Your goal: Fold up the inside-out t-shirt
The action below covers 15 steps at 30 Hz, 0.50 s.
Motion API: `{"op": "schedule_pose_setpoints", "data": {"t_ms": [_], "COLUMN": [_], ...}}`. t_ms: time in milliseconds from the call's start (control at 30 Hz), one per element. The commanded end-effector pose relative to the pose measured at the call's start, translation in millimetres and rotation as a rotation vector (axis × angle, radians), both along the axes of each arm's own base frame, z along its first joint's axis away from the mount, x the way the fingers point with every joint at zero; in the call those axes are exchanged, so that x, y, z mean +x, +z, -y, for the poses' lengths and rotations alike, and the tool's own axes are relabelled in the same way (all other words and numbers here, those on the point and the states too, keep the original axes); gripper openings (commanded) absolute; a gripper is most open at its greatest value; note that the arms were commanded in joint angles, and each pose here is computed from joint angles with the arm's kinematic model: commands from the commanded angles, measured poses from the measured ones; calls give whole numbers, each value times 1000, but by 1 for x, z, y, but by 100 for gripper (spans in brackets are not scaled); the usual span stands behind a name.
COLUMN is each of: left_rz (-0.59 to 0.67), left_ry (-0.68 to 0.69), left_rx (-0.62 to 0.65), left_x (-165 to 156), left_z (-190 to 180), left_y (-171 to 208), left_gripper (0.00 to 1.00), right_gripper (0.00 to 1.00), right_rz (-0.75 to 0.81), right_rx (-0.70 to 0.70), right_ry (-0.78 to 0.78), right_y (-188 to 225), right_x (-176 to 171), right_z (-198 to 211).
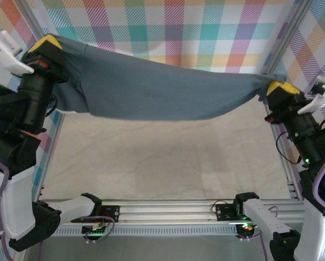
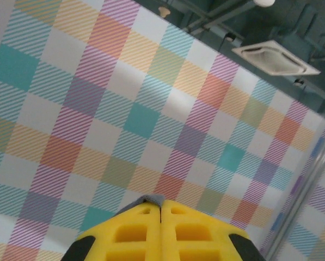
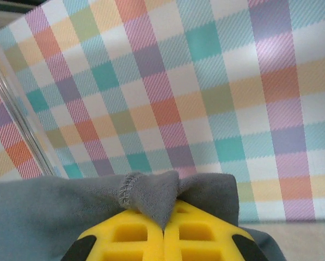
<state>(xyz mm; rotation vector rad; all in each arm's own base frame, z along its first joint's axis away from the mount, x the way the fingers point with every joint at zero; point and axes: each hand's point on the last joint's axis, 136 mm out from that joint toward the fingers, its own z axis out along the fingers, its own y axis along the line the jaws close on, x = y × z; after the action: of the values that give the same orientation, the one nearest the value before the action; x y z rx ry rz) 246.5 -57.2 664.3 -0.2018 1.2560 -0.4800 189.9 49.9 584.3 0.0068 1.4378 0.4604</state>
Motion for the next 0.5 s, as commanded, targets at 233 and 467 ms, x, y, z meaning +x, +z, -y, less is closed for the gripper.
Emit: {"op": "schedule_pose_setpoints", "data": {"t_ms": [233,467], "left_rz": [-369,-588], "left_ry": [113,49], "left_rx": [126,108], "left_x": [152,243], "left_z": [10,21], "left_y": [-141,-291], "left_gripper": [0,15], "right_gripper": [5,42], "right_rz": [-299,-605], "right_rx": [-14,-35], "right_ry": [-46,-64], "right_y": [-79,-230], "right_x": [157,227], "right_z": [-15,-23]}}
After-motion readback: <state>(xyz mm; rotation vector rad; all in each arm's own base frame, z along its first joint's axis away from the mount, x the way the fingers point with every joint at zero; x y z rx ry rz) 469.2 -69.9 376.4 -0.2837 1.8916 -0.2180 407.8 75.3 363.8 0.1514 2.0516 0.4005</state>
